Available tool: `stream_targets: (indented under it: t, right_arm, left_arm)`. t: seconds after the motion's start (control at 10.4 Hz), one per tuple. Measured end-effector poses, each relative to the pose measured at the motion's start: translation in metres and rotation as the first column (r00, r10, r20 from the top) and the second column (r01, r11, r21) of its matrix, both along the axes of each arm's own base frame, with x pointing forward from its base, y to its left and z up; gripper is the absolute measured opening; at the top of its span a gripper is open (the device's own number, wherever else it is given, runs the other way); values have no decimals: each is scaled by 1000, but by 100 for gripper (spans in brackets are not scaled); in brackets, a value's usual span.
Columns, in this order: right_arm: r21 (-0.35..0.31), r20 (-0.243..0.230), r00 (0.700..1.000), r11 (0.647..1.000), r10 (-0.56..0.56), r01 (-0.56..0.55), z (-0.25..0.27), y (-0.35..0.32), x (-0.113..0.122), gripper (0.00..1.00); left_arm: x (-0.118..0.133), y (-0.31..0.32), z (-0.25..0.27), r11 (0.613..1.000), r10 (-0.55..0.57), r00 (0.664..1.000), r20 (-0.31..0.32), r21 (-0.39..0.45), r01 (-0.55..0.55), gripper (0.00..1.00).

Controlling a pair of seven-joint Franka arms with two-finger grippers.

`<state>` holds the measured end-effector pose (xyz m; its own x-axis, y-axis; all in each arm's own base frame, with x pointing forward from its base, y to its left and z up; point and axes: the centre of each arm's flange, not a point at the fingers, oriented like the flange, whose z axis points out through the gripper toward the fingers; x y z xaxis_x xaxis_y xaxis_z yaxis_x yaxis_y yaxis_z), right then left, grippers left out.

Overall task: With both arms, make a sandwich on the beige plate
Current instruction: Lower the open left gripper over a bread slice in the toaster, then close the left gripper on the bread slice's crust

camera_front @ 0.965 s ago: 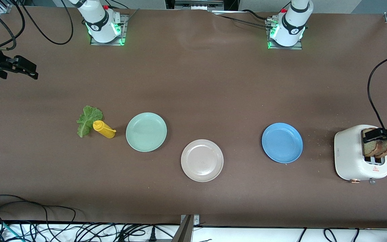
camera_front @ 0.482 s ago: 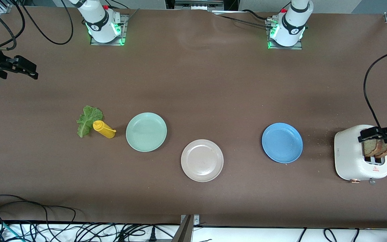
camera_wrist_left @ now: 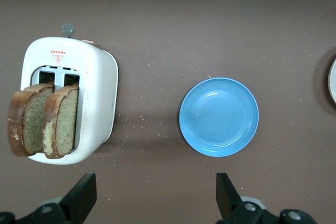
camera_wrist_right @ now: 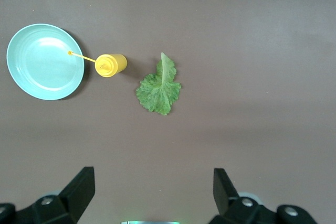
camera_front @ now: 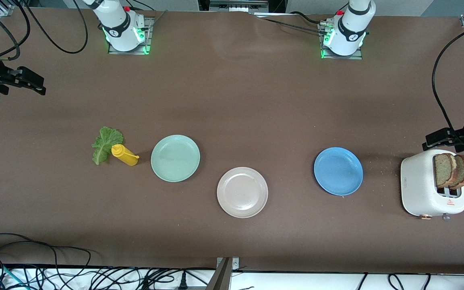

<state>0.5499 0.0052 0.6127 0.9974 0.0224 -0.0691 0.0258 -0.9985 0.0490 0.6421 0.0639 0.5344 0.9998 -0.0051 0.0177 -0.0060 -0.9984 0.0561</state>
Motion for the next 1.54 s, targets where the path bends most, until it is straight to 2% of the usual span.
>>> stream_targets:
  t: [1.16, 1.54]
  right_arm:
    - [-2, 2, 1000, 1000, -5, 5, 0, -3, 0, 100]
    - [-2, 3, 1000, 1000, -5, 5, 0, -3, 0, 100]
  left_arm:
    - [-1, 5, -11, 1000, 16, 1000, -20, -2, -16, 100]
    - [13, 33, -37, 999, 34, 999, 10, 3, -34, 100]
